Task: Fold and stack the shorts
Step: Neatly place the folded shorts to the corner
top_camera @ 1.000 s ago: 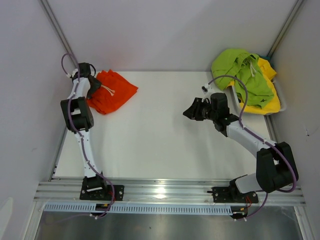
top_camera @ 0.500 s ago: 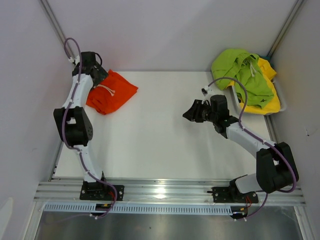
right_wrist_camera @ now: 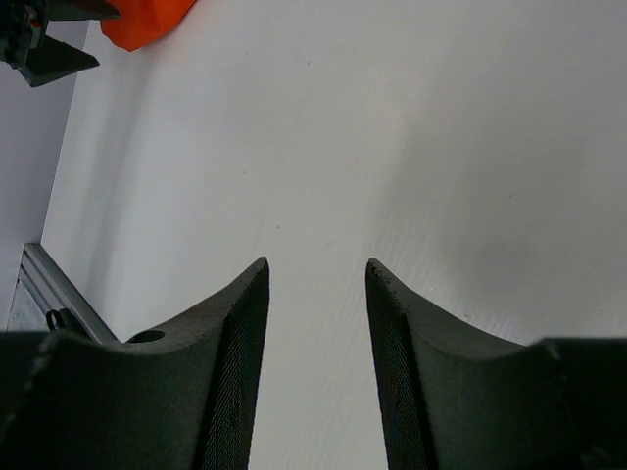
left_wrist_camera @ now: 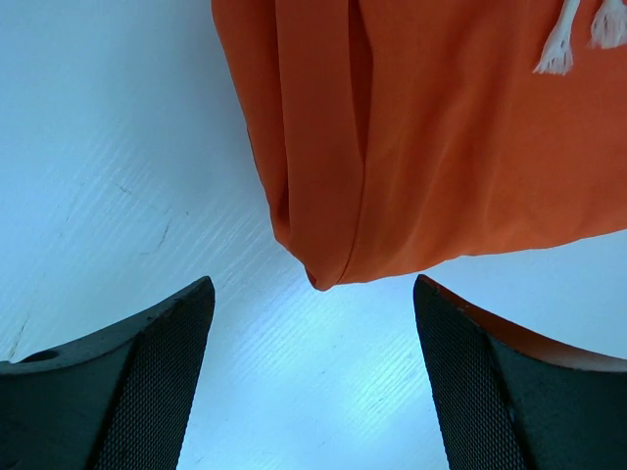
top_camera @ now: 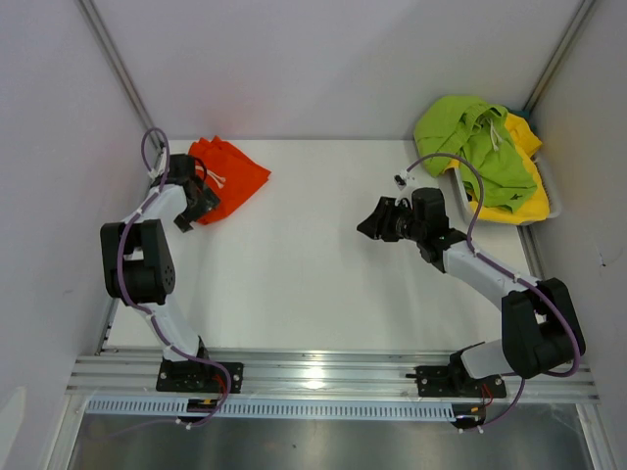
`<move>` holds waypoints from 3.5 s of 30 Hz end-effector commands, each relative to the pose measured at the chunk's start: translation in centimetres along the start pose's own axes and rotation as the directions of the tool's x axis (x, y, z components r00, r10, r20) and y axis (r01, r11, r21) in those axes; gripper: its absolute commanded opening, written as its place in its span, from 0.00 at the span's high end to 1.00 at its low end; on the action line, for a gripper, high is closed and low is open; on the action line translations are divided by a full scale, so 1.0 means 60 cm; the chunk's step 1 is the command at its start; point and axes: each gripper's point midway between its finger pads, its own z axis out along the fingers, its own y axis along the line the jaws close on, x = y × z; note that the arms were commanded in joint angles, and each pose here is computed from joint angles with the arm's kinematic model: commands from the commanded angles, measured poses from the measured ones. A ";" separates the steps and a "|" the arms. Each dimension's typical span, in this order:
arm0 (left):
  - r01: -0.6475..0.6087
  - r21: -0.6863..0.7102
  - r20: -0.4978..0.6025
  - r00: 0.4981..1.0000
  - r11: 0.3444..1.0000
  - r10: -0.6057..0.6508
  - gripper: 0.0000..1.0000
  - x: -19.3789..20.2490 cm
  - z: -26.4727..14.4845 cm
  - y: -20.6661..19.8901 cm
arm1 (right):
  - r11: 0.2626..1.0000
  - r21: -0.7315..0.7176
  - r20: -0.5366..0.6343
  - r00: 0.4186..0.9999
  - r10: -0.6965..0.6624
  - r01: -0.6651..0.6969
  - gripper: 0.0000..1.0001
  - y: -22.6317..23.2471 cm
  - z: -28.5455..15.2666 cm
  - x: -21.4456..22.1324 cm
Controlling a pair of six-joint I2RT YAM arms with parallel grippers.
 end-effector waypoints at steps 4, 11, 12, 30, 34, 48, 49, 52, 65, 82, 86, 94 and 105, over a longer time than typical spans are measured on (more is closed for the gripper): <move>0.021 0.096 0.111 0.993 0.995 -0.031 0.16 -0.049 -0.002 -0.024 | 0.999 -0.032 0.044 0.999 -0.022 0.023 0.53 0.015 -0.006 -0.016; 0.066 0.098 0.079 0.994 0.993 -0.074 0.19 -0.031 0.051 -0.027 | 0.999 -0.033 0.051 0.998 -0.025 0.026 0.53 0.016 -0.010 -0.019; 0.070 0.097 0.082 0.994 0.993 -0.078 0.20 -0.031 0.055 -0.028 | 0.999 -0.033 0.051 0.998 -0.025 0.026 0.53 0.016 -0.010 -0.019; 0.254 0.175 0.009 0.966 0.951 -0.260 1.00 0.008 0.087 -0.048 | 0.999 -0.041 0.055 0.998 -0.020 0.022 0.52 0.016 -0.013 -0.021; 0.340 0.163 0.006 0.939 0.926 -0.345 1.00 0.044 0.083 -0.047 | 0.999 -0.039 0.057 0.998 -0.019 0.022 0.53 0.015 -0.013 -0.022; 0.626 0.284 0.070 0.742 0.726 -0.667 1.00 0.032 0.034 -0.159 | 0.999 -0.039 0.055 0.998 -0.016 0.018 0.52 0.012 -0.014 -0.021; 0.639 0.260 0.067 0.736 0.724 -0.674 1.00 0.038 0.051 -0.158 | 0.999 -0.039 0.058 0.998 -0.017 0.019 0.52 0.012 -0.016 -0.022; 0.690 0.255 0.065 0.687 0.677 -0.724 1.00 0.028 0.065 -0.168 | 0.999 -0.036 0.057 0.998 -0.015 0.017 0.52 0.010 -0.015 -0.021; 0.807 0.327 0.109 0.484 0.492 -0.868 1.00 -0.066 0.119 -0.149 | 0.999 -0.047 0.070 0.997 -0.014 0.017 0.52 0.017 -0.022 -0.033; 0.831 0.488 0.029 0.290 0.267 -0.957 1.00 -0.173 0.165 -0.160 | 0.998 -0.057 0.044 0.999 -0.006 0.008 0.53 0.025 -0.008 -0.032; 0.807 0.549 -0.029 0.278 0.218 -0.960 1.00 -0.196 0.180 -0.202 | 0.999 -0.044 0.033 0.999 -0.013 0.014 0.52 0.024 -0.011 -0.030; 0.782 0.598 -0.061 0.262 0.175 -0.963 1.00 -0.221 0.185 -0.239 | 0.999 -0.033 0.036 0.999 -0.013 0.014 0.53 0.021 -0.011 -0.033; 0.726 0.643 -0.002 0.318 0.242 -0.948 0.09 -0.198 0.108 -0.210 | 1.000 -0.014 0.056 0.998 -0.021 0.021 0.53 0.020 -0.031 -0.045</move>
